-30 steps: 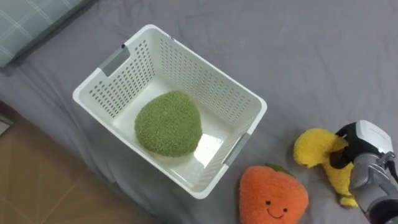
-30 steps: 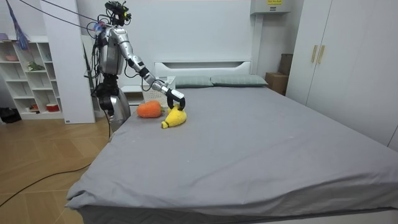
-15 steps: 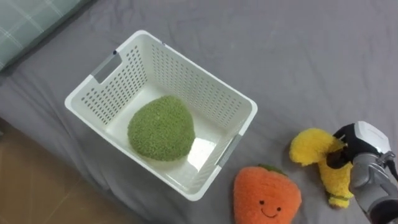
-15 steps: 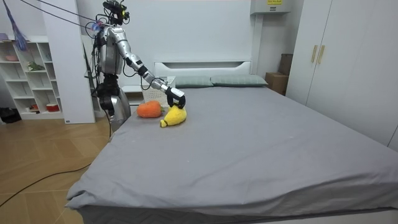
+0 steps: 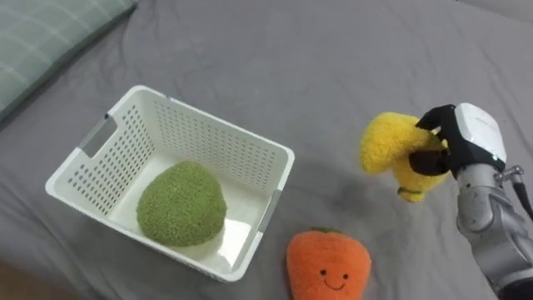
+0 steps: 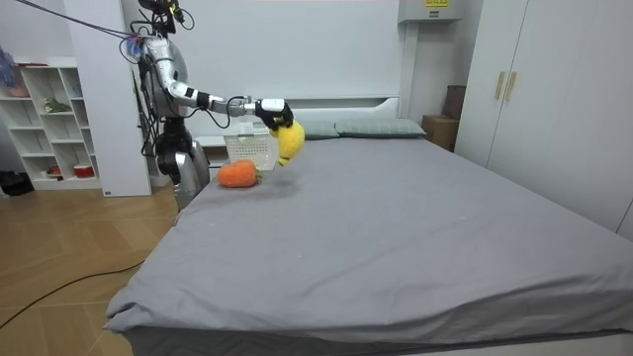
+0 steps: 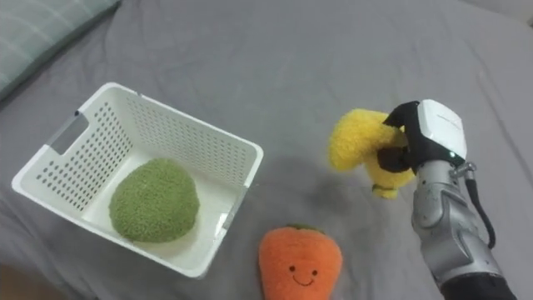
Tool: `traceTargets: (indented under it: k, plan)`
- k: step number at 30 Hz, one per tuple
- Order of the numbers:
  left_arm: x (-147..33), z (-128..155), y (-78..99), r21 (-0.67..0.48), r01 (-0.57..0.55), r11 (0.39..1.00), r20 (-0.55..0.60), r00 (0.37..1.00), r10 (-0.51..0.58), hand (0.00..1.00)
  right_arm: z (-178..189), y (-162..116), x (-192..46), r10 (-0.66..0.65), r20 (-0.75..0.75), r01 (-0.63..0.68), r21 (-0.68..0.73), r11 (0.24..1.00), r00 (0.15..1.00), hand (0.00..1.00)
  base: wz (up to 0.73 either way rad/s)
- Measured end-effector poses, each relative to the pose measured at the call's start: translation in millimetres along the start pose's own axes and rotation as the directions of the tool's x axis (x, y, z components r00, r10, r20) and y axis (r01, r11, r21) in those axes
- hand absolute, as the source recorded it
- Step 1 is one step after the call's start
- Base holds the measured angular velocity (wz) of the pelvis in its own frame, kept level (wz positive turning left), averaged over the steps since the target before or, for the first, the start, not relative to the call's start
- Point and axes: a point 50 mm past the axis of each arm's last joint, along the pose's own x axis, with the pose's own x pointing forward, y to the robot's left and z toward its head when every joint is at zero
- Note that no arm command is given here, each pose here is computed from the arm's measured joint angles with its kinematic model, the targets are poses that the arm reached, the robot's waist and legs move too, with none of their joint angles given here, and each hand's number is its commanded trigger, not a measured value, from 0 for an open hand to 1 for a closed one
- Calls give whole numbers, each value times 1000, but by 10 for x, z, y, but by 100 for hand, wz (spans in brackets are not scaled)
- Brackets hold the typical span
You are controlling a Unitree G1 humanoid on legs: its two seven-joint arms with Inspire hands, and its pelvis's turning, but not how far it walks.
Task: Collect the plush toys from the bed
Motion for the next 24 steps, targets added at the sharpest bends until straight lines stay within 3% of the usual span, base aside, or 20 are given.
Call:
traceTargets:
  k: [7,19,24]
  plan:
    - [-22,2,-131,-9,26,1000,-24,999,-26,0,366,-173,-73,-43,158,35,52,998,987,100,-3]
    - [-20,100,-246,-26,51,998,-10,999,-51,0,848,-371,-201,-13,355,-23,95,995,935,100,-6]
    - [-17,133,-251,38,49,998,11,999,-49,0,1066,-452,-291,-33,418,-30,142,989,908,100,-9]
